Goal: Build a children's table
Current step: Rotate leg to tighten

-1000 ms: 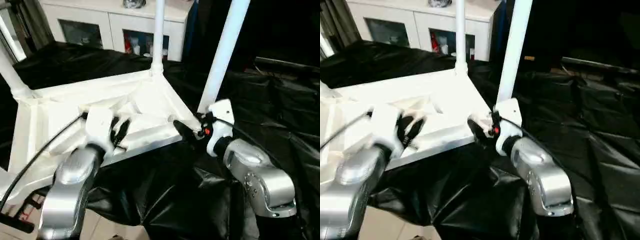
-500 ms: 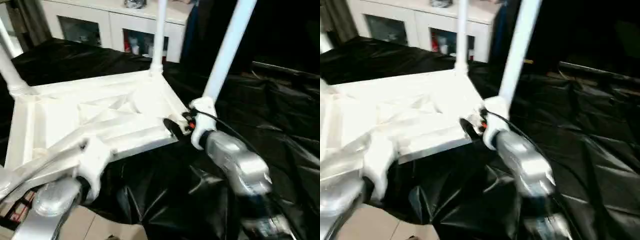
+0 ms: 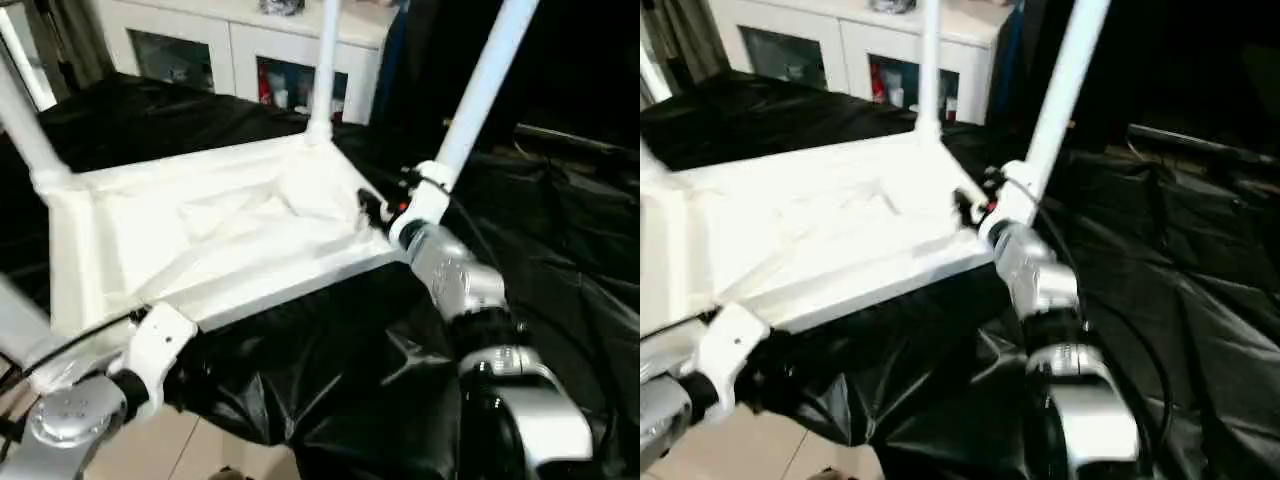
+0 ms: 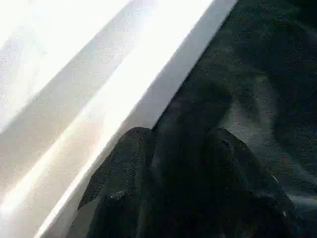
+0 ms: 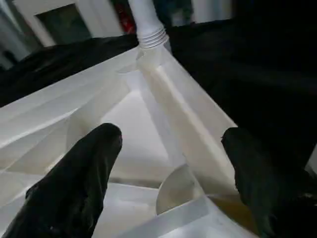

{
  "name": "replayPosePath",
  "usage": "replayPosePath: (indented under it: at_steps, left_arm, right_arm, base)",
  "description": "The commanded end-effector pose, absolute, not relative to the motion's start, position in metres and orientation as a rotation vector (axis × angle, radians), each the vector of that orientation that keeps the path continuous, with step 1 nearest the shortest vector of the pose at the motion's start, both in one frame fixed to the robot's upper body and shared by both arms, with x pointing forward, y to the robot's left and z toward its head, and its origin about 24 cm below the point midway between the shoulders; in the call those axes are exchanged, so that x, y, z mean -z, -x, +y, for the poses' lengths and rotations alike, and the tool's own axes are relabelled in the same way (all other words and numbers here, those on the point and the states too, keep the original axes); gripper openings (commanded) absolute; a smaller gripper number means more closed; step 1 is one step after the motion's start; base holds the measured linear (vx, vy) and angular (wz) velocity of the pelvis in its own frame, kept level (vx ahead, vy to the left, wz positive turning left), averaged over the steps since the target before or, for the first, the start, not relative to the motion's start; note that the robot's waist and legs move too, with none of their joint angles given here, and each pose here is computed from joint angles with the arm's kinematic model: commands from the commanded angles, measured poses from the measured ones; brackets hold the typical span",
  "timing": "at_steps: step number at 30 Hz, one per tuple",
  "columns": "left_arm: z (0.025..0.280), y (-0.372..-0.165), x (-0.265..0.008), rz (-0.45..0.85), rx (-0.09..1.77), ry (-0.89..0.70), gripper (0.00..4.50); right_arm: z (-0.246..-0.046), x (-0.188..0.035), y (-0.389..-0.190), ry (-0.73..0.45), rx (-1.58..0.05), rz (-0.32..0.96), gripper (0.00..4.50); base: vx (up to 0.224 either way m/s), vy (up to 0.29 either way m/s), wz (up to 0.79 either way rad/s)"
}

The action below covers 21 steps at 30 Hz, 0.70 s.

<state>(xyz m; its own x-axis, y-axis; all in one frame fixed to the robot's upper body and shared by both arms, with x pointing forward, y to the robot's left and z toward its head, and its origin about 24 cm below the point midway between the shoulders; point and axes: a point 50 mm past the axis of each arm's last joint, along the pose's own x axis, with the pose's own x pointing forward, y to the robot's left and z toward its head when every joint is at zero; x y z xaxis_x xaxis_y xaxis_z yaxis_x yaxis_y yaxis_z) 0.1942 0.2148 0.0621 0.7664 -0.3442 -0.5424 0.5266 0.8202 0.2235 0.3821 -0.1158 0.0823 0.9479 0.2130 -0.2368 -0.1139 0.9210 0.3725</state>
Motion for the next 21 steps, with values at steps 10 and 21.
replayPosePath:
  at_steps: [10,21]
  left_arm:
    - [0.222,-0.205,-0.069,0.432,0.422,-0.444,2.10]
    - [0.248,-0.184,-0.079,0.307,0.392,-0.213,2.64]
  right_arm:
    - [-0.217,-0.094,-0.392,-0.290,0.173,0.189,3.86]
    - [-0.211,-0.098,-0.391,-0.203,-0.027,0.155,3.86]
  base:
    - [0.000,0.000,0.00]
    - [0.000,0.000,0.00]
